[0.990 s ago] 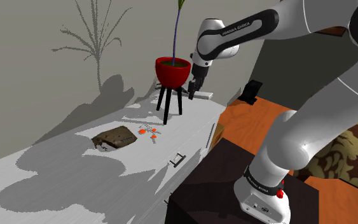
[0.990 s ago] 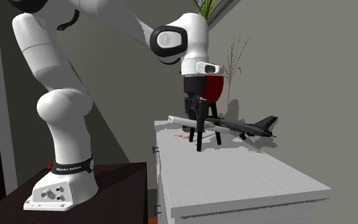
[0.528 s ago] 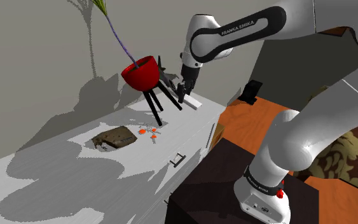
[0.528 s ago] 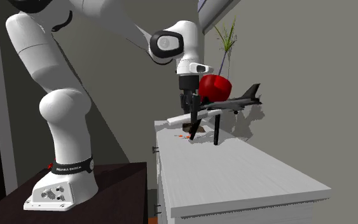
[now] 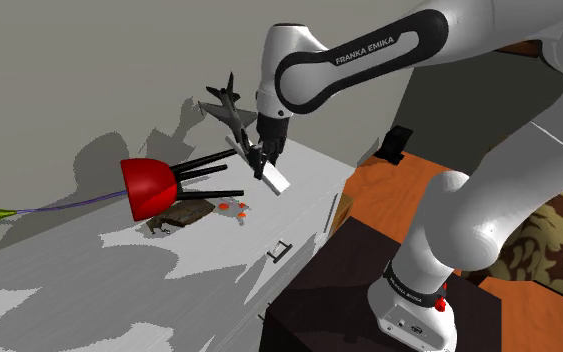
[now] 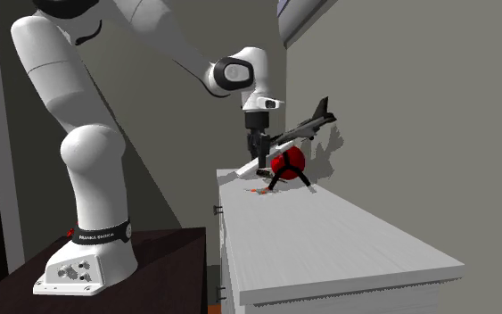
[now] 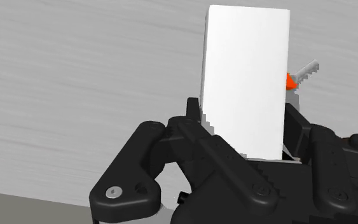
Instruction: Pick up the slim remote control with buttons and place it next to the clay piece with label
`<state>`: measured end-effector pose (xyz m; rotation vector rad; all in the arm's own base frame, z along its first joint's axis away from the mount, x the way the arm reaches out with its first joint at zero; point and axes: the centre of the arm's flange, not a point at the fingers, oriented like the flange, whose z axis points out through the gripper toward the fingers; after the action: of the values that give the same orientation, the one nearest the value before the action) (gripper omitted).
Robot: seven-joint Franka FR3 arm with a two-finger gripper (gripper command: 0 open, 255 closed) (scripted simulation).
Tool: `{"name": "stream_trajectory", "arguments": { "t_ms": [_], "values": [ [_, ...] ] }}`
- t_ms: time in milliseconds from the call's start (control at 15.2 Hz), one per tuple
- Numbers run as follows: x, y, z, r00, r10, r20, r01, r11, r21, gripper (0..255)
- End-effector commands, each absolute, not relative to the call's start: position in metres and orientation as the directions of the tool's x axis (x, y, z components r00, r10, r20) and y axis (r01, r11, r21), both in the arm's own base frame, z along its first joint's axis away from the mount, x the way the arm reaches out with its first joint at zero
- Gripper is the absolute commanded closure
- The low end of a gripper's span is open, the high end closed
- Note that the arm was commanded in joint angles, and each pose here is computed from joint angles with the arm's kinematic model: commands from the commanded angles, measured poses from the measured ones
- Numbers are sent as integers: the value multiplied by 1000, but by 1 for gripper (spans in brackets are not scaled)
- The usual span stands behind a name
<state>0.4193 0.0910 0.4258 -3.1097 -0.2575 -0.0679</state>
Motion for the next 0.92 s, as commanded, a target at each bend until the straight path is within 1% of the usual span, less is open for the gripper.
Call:
{"name": "stream_trajectory", "arguments": {
  "t_ms": [0,858],
  "values": [
    [417,118,426,986,162,42,163,-986,-17,255],
    [414,290,427,986,162,42,163,-986,-17,255]
  ]
}}
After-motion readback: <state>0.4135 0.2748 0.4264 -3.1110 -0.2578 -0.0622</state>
